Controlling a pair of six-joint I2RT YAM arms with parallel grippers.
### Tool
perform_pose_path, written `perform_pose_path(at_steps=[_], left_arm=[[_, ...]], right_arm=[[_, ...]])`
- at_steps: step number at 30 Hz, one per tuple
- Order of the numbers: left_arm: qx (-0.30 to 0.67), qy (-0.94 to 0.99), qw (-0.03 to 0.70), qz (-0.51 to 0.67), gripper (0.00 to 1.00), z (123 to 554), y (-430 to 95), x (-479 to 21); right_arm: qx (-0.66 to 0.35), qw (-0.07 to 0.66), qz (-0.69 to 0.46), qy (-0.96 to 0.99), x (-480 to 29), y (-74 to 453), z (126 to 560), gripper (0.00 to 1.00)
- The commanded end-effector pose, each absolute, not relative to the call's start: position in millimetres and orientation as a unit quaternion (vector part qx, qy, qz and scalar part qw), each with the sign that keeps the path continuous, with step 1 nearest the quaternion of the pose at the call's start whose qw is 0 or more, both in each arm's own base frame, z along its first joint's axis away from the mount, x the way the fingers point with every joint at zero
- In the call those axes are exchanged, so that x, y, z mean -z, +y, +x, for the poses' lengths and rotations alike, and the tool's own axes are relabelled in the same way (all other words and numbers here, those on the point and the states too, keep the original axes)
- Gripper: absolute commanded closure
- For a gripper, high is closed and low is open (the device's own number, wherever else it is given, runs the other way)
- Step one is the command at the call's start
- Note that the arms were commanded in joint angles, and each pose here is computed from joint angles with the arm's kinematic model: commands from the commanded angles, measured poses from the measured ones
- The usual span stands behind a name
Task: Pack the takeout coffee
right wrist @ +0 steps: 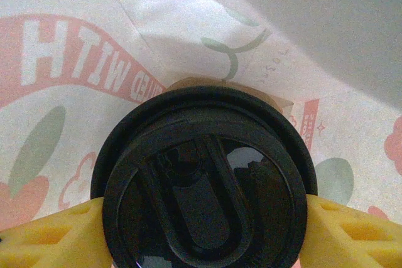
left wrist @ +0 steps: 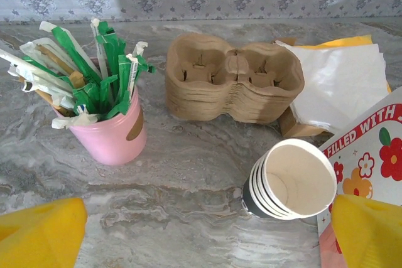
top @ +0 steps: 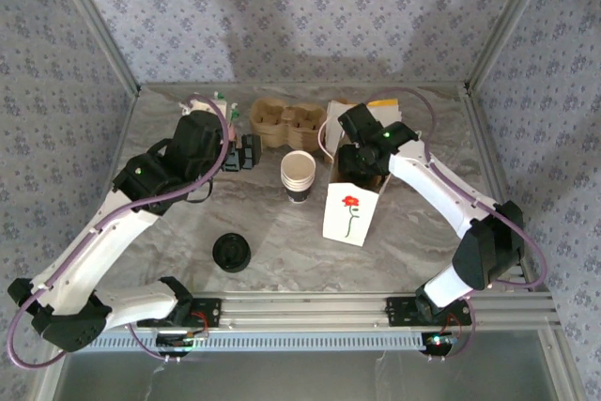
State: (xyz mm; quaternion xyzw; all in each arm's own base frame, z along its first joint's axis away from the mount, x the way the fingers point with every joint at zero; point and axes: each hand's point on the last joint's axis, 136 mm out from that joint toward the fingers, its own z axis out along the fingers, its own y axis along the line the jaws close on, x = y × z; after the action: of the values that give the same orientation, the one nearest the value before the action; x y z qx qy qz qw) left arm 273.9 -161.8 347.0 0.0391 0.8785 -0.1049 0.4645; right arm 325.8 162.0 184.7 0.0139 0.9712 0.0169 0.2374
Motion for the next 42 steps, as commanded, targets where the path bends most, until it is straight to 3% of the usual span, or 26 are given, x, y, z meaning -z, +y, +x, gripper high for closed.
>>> perform_pose_path(at_steps=[1, 42], left_arm=[[0.103, 0.87, 0.48, 0.043, 0.0, 274.8, -161.5, -361.5], [0.101, 0.869, 0.481, 0.045, 0.0, 273.5, -162.0, -361.5]], right_arm=[[-0.005, 0.222, 0.01, 0.975, -182.1, 152.1, 315.4, 0.31], [-0.023, 0.178, 0.005, 0.984, -166.4, 154.9, 298.9, 0.31]])
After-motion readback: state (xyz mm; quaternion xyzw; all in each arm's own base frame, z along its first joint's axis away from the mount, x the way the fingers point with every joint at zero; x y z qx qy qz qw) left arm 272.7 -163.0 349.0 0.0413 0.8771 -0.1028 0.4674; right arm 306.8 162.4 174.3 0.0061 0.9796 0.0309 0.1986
